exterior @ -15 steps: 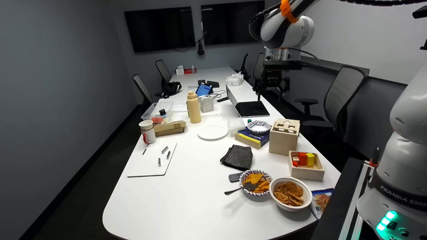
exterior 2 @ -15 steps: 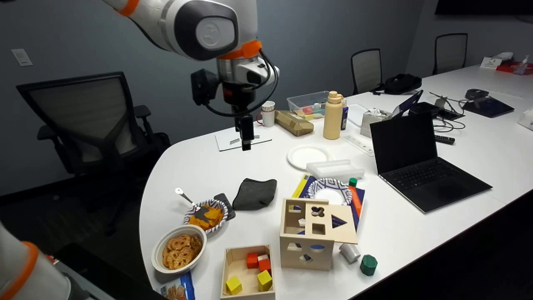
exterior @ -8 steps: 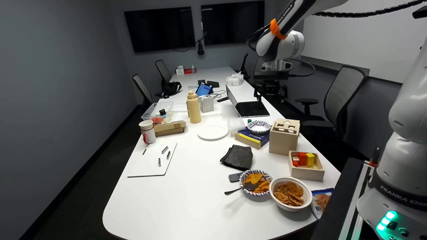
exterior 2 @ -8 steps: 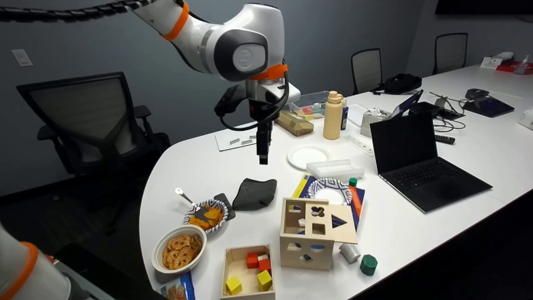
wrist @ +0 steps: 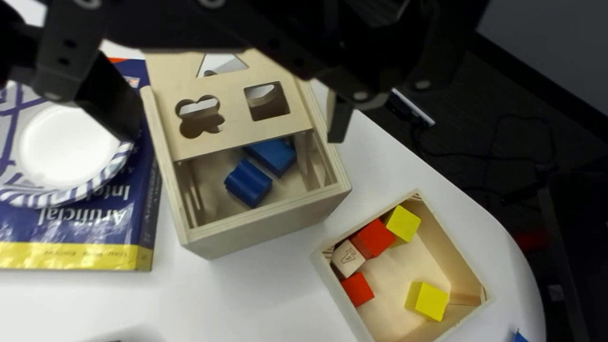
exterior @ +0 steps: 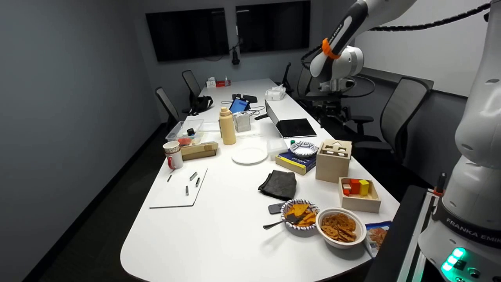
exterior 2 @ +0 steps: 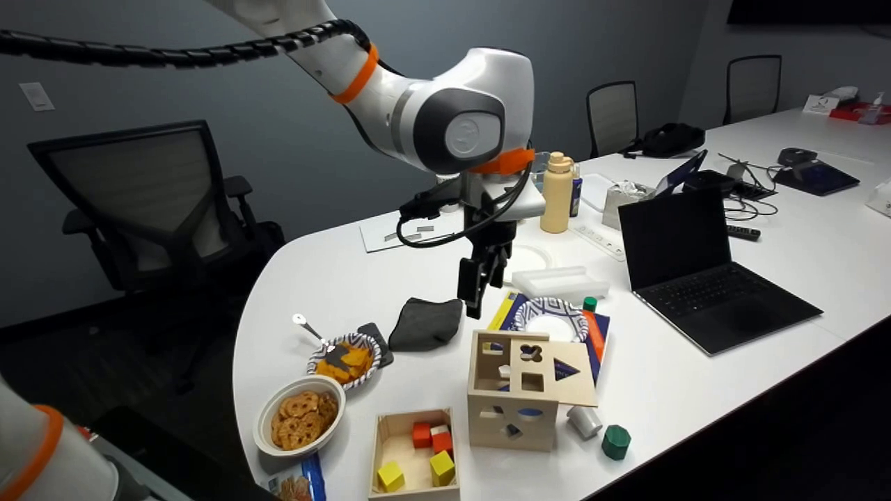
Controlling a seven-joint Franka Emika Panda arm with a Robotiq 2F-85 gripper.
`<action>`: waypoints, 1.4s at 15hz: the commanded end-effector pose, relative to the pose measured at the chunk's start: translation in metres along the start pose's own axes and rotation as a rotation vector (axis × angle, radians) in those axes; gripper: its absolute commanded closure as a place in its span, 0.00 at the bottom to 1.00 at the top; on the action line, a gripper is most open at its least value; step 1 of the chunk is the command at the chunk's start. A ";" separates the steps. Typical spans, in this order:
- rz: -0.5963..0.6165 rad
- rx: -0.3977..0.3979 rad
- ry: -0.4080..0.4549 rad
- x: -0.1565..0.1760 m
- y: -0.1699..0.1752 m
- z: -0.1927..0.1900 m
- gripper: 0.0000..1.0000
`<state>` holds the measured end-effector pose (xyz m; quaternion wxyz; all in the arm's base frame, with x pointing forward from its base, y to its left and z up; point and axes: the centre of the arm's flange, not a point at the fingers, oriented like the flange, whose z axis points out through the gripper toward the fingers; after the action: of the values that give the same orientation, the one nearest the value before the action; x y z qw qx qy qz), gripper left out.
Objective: Slide the lid on top of the wooden toy box closed.
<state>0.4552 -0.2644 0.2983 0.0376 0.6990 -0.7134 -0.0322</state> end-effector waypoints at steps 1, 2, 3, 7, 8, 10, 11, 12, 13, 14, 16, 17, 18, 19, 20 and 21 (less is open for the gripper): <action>0.117 -0.052 0.015 0.029 -0.014 0.022 0.00; 0.137 -0.059 0.020 0.036 -0.017 0.030 0.00; 0.152 -0.070 0.022 0.040 -0.018 0.036 0.00; 0.205 -0.109 0.027 0.056 -0.024 0.062 0.00; 0.214 -0.117 0.028 0.059 -0.026 0.069 0.00; 0.223 -0.130 0.024 0.062 -0.030 0.079 0.00; 0.225 -0.134 0.022 0.063 -0.032 0.083 0.00; 0.227 -0.140 0.021 0.064 -0.033 0.087 0.00; 0.229 -0.143 0.019 0.064 -0.035 0.091 0.00; 0.229 -0.146 0.016 0.064 -0.036 0.094 0.00; 0.235 -0.152 0.013 0.065 -0.038 0.102 0.00; 0.236 -0.155 0.011 0.064 -0.039 0.104 0.00; 0.238 -0.158 0.010 0.065 -0.039 0.107 0.00; 0.239 -0.160 0.008 0.065 -0.040 0.110 0.00; 0.241 -0.163 0.005 0.065 -0.040 0.113 0.00; 0.241 -0.166 0.004 0.065 -0.041 0.116 0.00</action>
<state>0.4756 -0.3257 0.1854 0.1015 0.6128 -0.7797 -0.0792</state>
